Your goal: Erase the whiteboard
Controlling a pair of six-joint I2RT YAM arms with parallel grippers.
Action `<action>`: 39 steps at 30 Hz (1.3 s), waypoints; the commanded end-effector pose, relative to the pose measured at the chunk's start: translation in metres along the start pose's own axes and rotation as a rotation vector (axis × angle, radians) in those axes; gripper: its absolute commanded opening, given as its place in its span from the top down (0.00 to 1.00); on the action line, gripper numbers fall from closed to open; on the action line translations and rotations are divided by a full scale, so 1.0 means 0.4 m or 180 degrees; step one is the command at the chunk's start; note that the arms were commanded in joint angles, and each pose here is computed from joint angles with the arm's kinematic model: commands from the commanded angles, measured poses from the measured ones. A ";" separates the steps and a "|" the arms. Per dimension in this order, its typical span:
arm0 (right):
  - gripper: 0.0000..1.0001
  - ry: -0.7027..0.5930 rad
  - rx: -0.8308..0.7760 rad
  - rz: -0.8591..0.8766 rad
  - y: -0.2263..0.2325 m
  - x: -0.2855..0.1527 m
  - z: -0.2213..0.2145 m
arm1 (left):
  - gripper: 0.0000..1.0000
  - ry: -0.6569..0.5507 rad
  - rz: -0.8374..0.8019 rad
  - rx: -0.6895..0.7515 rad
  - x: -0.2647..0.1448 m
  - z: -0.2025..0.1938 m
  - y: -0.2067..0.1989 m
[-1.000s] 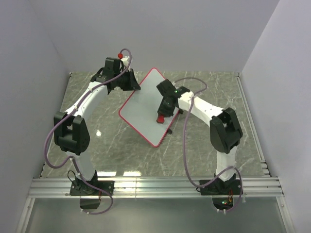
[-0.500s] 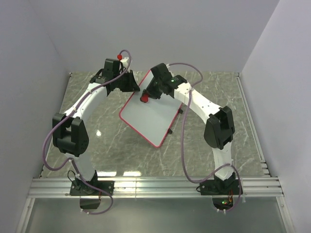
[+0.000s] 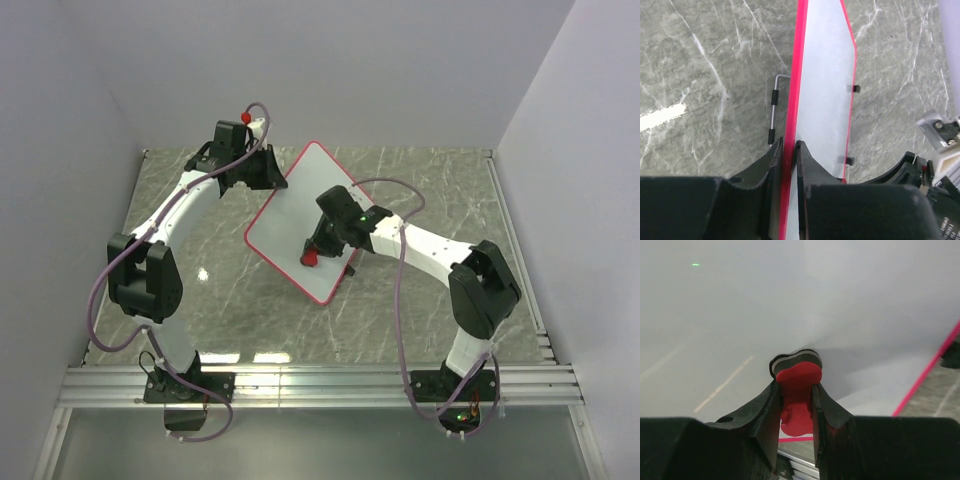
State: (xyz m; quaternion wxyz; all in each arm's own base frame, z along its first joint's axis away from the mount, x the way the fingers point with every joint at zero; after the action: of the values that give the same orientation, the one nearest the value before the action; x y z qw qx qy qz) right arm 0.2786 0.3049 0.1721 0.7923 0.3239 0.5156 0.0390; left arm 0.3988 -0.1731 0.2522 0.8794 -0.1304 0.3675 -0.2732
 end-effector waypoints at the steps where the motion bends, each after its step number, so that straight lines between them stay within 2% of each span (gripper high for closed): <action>1: 1.00 0.0005 -0.0128 -0.0329 -0.077 -0.008 -0.010 | 1.00 -0.0033 -0.0309 0.0072 -0.037 0.017 -0.077; 6: 1.00 -0.0492 -0.0160 -0.0314 -0.091 -0.098 0.084 | 0.98 -0.0044 -0.0266 0.0054 -0.037 0.017 -0.075; 7: 1.00 -0.0560 -0.0176 -0.0350 -0.100 -0.116 0.095 | 0.93 -0.0047 -0.0258 0.0046 -0.038 0.017 -0.074; 8: 1.00 -0.0668 -0.0151 -0.0337 -0.110 -0.147 0.117 | 0.82 -0.0054 -0.0234 0.0046 -0.039 0.018 -0.072; 11: 1.00 -0.0845 -0.0163 -0.0463 -0.166 -0.192 0.142 | 0.66 -0.0053 -0.0223 0.0049 -0.043 0.017 -0.073; 16: 1.00 -0.1159 0.0024 -0.0718 -0.304 -0.244 0.194 | 0.55 -0.0068 -0.0187 0.0064 -0.054 0.015 -0.073; 20: 1.00 -0.1118 0.0004 -0.0982 -0.398 -0.230 0.178 | 0.48 -0.0072 -0.0142 0.0065 -0.058 0.014 -0.071; 24: 0.99 -0.0952 -0.0116 -0.1026 -0.441 -0.197 0.147 | 0.41 -0.0137 -0.0079 0.0106 -0.076 0.029 -0.075; 25: 0.63 -0.0939 -0.0130 -0.1006 -0.442 -0.187 0.145 | 0.40 -0.0114 -0.0047 0.0098 -0.078 0.027 -0.073; 27: 0.18 -0.0910 -0.0153 -0.1001 -0.447 -0.182 0.140 | 0.35 -0.0161 0.0021 0.0131 -0.091 0.037 -0.074; 28: 0.01 -0.0926 -0.0163 -0.1011 -0.445 -0.186 0.143 | 0.33 -0.0171 0.0053 0.0133 -0.096 0.039 -0.072; 33: 0.00 -0.1057 -0.0344 -0.0933 -0.418 -0.229 0.167 | 0.25 -0.0340 0.0215 0.0104 -0.141 0.059 -0.068; 39: 0.00 -0.1333 -0.0611 -0.0248 -0.338 -0.366 0.176 | 0.20 -0.0710 0.0679 0.0036 -0.232 0.086 -0.045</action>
State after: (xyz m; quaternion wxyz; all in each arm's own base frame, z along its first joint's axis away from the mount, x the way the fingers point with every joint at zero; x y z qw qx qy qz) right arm 0.2320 0.1056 0.1775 0.8787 0.2122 0.4211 -0.0739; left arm 0.3723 -0.1544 0.2928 0.9064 -0.1145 0.3453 -0.2147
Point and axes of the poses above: each gripper's point midway between its finger pads, its own x axis out along the fingers, its own y axis along the line the jaws close on, z = x × y, the point moved 7 cm from there along -x, back along the fingers, and after that the axes turned 3 degrees about x, right-handed, at the moved point
